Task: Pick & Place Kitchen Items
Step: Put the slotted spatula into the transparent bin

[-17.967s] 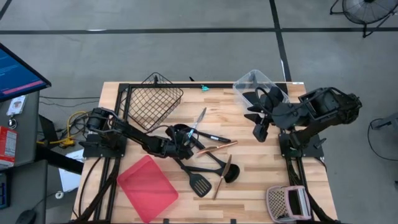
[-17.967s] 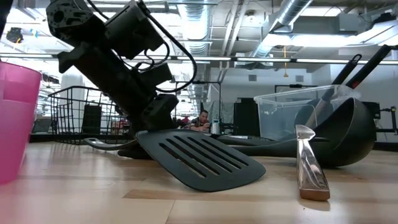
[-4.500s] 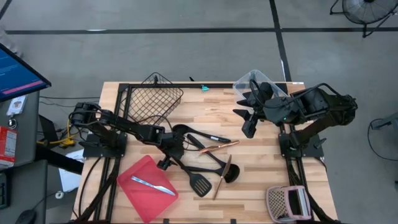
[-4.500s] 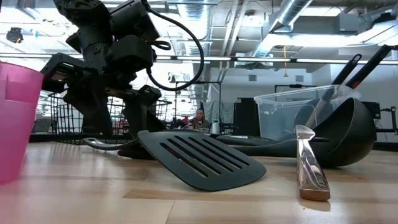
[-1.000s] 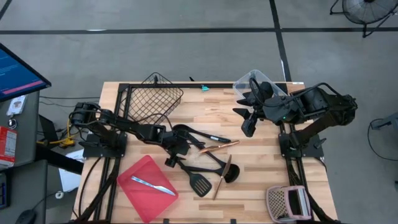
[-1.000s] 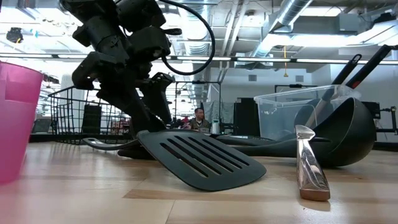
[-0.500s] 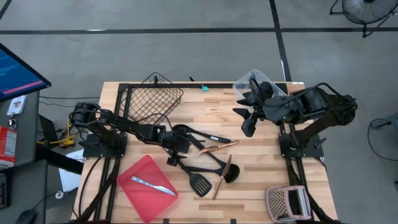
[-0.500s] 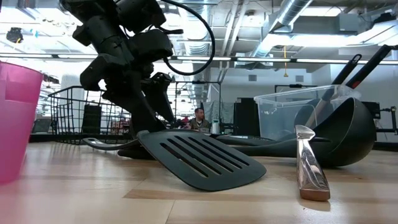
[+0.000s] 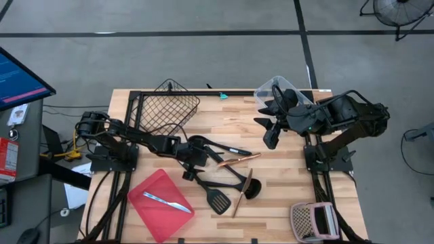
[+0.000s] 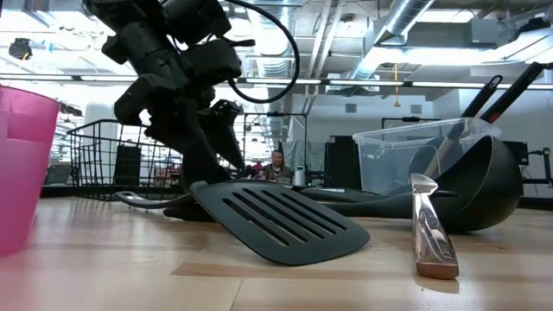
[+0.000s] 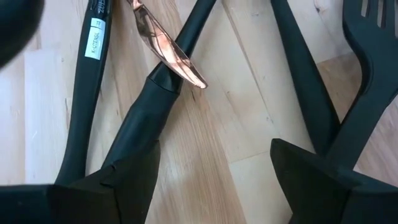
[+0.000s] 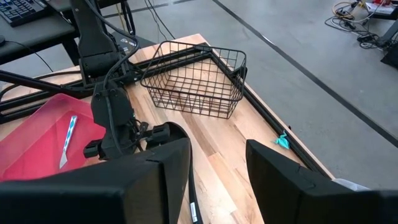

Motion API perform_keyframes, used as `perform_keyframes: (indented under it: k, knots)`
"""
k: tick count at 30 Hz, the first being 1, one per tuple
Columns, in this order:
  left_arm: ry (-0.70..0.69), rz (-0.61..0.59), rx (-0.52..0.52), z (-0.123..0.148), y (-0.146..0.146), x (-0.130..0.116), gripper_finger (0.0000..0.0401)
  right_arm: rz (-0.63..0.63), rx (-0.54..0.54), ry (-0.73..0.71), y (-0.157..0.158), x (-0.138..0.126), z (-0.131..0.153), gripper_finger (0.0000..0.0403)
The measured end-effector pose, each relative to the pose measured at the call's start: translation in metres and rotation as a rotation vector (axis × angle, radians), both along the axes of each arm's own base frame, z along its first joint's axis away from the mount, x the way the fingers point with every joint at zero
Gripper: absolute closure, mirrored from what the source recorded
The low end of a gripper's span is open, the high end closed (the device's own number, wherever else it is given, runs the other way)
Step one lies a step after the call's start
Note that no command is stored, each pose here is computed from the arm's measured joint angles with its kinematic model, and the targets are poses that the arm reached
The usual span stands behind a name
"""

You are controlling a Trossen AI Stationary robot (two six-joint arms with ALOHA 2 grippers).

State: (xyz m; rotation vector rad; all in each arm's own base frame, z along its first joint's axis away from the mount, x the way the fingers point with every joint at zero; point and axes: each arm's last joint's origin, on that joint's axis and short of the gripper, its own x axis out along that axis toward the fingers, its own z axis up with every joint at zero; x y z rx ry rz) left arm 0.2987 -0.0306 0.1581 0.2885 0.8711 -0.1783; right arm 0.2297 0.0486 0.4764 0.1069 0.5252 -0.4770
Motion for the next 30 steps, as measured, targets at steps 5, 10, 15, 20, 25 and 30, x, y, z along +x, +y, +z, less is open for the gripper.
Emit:
perform_keyframes:
  k: [5,10,15,20,25,30]
  knots:
    - [-0.005,0.0,0.0,0.0003,0.0,0.0004,0.0111,0.0,0.0,0.0,0.0,0.0,0.0,0.0249]
    - [-0.02,0.012,-0.011,0.0013,-0.0001,0.0015,0.0111,0.0,0.0,0.0,0.0,0.0,0.0,0.0249]
    - [-0.023,0.013,-0.012,0.0015,-0.0001,0.0017,0.0111,0.0,0.0,0.0,0.0,0.0,0.0,0.0249]
    - [-0.027,0.017,-0.01,0.0017,-0.0001,0.002,0.0111,0.0,0.0,0.0,0.0,0.0,0.0,0.0249]
    - [-0.034,0.025,-0.001,0.0021,0.0003,0.0025,0.011,0.0,0.0,0.0,0.0,0.0,0.0,0.0249]
    - [-0.041,0.035,0.01,0.0025,0.0007,0.0029,0.0109,-0.005,0.0,0.0,-0.0012,0.0003,0.0,0.0249]
